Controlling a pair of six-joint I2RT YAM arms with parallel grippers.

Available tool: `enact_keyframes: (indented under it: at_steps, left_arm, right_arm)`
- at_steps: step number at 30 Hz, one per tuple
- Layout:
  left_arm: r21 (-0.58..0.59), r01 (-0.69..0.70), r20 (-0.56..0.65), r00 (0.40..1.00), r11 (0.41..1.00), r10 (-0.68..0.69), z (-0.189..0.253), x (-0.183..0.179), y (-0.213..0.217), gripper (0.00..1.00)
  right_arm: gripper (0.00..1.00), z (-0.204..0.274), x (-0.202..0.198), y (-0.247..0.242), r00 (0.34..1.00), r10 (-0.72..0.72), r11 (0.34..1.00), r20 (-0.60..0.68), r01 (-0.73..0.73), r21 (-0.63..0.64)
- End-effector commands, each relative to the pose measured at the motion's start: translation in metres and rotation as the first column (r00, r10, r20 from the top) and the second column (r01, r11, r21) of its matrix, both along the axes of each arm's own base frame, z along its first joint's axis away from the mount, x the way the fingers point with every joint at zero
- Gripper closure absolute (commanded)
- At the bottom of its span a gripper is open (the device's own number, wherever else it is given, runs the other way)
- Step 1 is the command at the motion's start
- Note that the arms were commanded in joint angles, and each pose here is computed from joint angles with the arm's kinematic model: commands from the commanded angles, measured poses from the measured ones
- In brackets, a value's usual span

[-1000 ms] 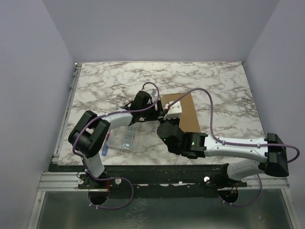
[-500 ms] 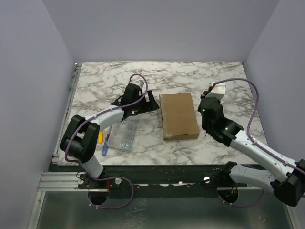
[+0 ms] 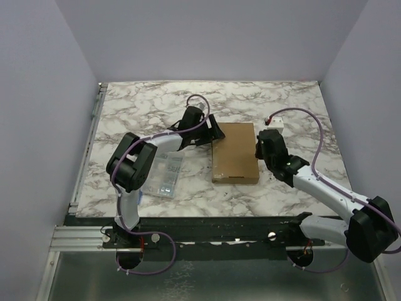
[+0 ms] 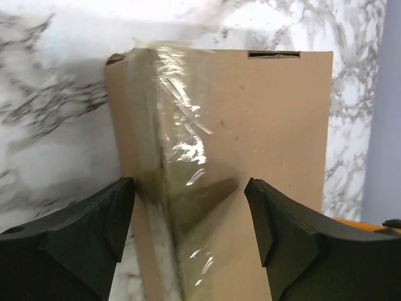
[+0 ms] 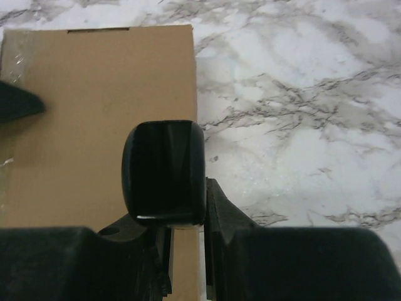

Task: Unpack the express box

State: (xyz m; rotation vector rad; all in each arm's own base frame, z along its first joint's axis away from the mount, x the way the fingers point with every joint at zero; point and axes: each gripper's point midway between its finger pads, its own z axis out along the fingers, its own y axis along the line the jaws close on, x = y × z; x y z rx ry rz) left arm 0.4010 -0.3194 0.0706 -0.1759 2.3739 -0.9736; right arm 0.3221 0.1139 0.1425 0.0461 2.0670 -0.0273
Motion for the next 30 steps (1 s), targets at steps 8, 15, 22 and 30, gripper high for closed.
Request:
enact_keyframes:
  at_steps: [8,15,22,30]
  left_arm:
    - [0.196,0.406,0.048,0.905,0.892,-0.423,-0.015,-0.006,-0.093,0.23]
    - [0.457,0.365,0.165,0.861,0.811,-0.481,0.057,0.019,-0.074,0.13]
    - [0.497,0.087,0.266,0.931,0.863,-0.248,0.131,0.012,0.003,0.05]
    - [0.259,0.039,0.097,0.993,0.965,-0.066,0.088,-0.076,0.041,0.12]
  right_arm:
    - [1.0,0.028,-0.072,0.1,0.949,0.306,0.757,0.076,-0.292,0.584]
    - [1.0,0.037,-0.082,0.033,0.996,0.081,0.9,0.034,-0.087,0.428]
    - [1.0,0.09,-0.067,-0.025,0.981,-0.09,0.979,0.17,0.056,0.194]
    - [1.0,0.104,0.011,-0.068,0.958,-0.232,0.958,0.168,0.255,-0.13]
